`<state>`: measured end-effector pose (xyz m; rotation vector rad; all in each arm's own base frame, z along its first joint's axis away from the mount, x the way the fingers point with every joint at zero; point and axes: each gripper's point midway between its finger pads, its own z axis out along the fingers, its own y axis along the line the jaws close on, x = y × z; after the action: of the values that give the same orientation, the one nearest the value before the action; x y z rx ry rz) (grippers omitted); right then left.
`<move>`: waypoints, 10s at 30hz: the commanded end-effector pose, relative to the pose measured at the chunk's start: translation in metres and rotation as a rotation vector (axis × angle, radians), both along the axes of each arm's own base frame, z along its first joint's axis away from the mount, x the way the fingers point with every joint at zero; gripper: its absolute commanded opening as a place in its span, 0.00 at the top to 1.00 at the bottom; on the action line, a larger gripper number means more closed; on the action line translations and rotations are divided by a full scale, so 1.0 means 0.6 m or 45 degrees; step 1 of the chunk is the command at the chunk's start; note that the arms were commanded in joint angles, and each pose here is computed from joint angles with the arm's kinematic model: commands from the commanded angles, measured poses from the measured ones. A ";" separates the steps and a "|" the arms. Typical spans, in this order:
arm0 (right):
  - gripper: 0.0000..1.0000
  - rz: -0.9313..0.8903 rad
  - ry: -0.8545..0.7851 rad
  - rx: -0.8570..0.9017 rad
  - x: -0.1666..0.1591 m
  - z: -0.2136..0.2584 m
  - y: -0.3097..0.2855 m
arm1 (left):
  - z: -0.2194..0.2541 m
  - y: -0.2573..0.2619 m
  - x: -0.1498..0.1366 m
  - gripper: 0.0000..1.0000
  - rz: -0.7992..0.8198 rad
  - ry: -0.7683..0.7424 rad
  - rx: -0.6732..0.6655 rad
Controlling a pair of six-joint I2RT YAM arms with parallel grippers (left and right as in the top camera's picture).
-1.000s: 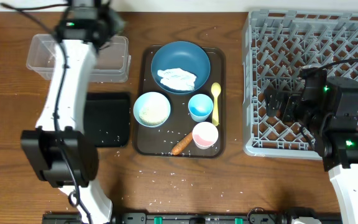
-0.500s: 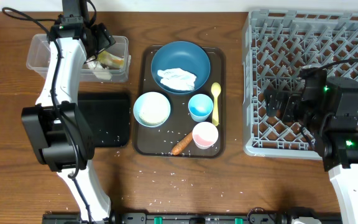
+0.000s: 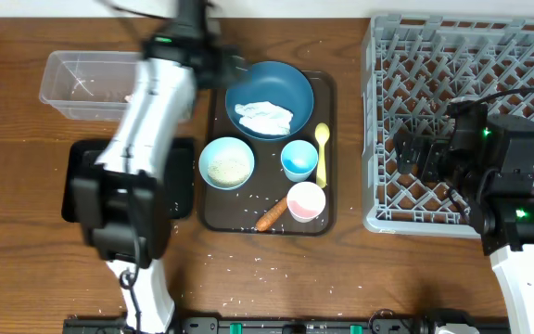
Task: Sort waste into correct bins and load items into the dishwasher rack
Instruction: 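Grasp the white tissue on the blue plate with the left gripper, then drop the tissue into the clear bin with the left gripper, then grasp the rim of the light-blue rice bowl with the left gripper, then tip the rice bowl over the black tray to pour out rice, then set the empty bowl back on the brown tray with the left gripper, then grasp the blue cup with the left gripper and lift it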
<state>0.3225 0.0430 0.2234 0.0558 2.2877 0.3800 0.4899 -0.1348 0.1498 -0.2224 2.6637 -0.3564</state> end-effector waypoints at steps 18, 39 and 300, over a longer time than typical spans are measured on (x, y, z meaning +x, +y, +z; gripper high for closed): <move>0.01 0.041 0.051 -0.009 -0.017 -0.003 0.011 | -0.220 -0.115 -0.026 0.10 0.229 0.252 0.096; 0.01 0.041 0.050 -0.009 -0.016 -0.003 0.011 | -0.040 -0.038 0.005 0.94 0.214 0.068 0.045; 0.19 0.204 0.211 -0.031 0.113 -0.075 0.213 | -0.009 -0.101 -0.196 0.32 -0.340 -0.156 -0.147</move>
<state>0.3824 0.1868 0.1330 -0.1721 2.5715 0.4287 0.3705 -0.1699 0.1575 0.0118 2.5370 -0.5061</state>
